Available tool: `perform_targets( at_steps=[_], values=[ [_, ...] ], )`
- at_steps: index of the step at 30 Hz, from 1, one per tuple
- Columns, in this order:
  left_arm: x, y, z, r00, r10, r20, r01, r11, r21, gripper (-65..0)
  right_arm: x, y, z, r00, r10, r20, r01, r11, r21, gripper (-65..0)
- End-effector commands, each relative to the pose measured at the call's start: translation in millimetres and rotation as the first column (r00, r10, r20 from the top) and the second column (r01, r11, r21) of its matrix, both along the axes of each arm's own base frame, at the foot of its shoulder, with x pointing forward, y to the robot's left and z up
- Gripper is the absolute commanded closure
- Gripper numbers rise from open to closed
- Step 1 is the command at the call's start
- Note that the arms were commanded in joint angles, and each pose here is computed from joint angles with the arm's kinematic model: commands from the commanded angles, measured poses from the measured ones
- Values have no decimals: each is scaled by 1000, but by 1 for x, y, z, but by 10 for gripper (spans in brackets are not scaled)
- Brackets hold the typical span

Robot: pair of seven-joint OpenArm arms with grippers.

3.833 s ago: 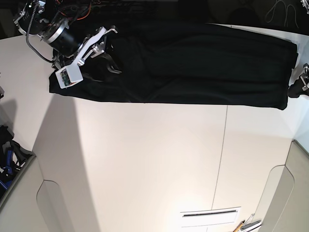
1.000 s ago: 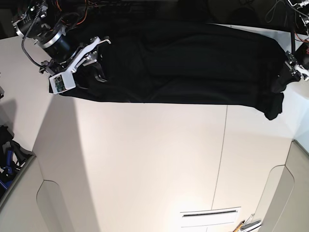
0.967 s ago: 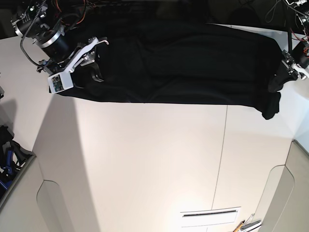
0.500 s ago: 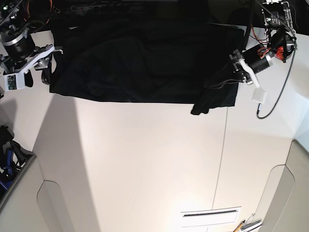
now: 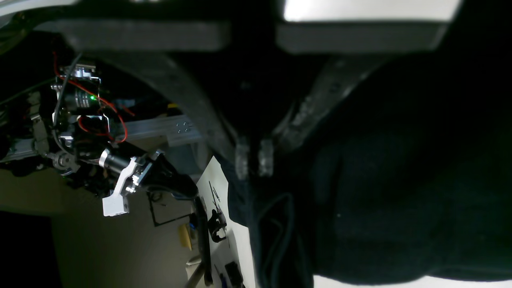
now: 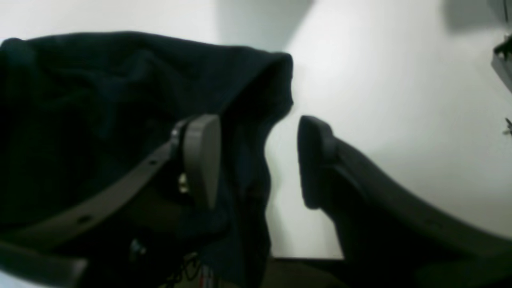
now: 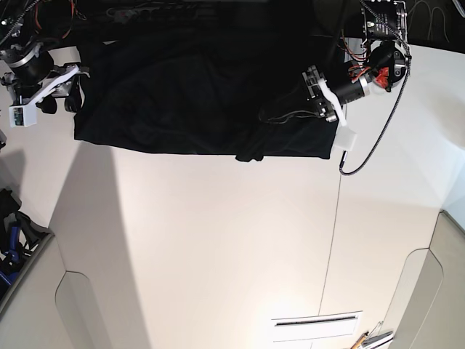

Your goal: Fold the T-shirt properly

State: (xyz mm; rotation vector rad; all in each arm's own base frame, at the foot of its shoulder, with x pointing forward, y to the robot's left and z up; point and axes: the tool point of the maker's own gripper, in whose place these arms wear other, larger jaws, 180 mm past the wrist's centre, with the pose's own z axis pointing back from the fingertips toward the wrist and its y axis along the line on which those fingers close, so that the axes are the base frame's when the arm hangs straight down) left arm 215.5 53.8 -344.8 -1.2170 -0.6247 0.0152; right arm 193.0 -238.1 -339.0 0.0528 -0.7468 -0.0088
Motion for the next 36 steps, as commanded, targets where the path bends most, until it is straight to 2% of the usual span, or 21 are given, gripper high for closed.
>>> perform_targets(
  at_steps=[1,3,4,10,14,16,18,22,27,32,36],
  values=[
    [9,2,14,998,28,49,-26,999,-33,-175,6,0,11,999,7,49,-7,1000,4,-310],
    [12,4,16,997,50,58,-48,998,-42,-297,7,2,11,999,9,53,-10,1000,13,-310],
    [13,4,17,997,57,60,-54,998,-45,-316,7,2,11,998,9,54,-10,1000,15,-310],
    [14,4,20,996,55,73,-52,998,-42,-317,7,1,11,999,8,51,-9,1000,8,-310],
    [14,2,27,994,41,98,-38,999,-33,-316,3,-13,8,1000,-7,27,9,996,-86,-317],
    [14,2,29,994,39,105,-36,999,-32,-317,3,-20,8,1000,-13,28,17,991,-131,-373],
    [14,3,29,994,38,105,-35,999,-29,-317,6,-20,10,999,-12,48,18,991,-129,-408],
    [13,4,28,994,29,103,-27,999,-18,-316,10,-13,11,997,-10,73,15,997,-70,-408],
    [13,4,28,994,29,103,-27,999,-18,-317,20,-6,-15,998,-35,53,30,995,92,-408],
    [13,4,28,994,29,102,-27,999,-19,-316,32,6,-46,999,-45,3,42,962,271,-408],
    [13,4,28,994,30,103,-28,999,-19,-316,34,9,-68,996,-55,-66,74,939,336,-408]
  ],
)
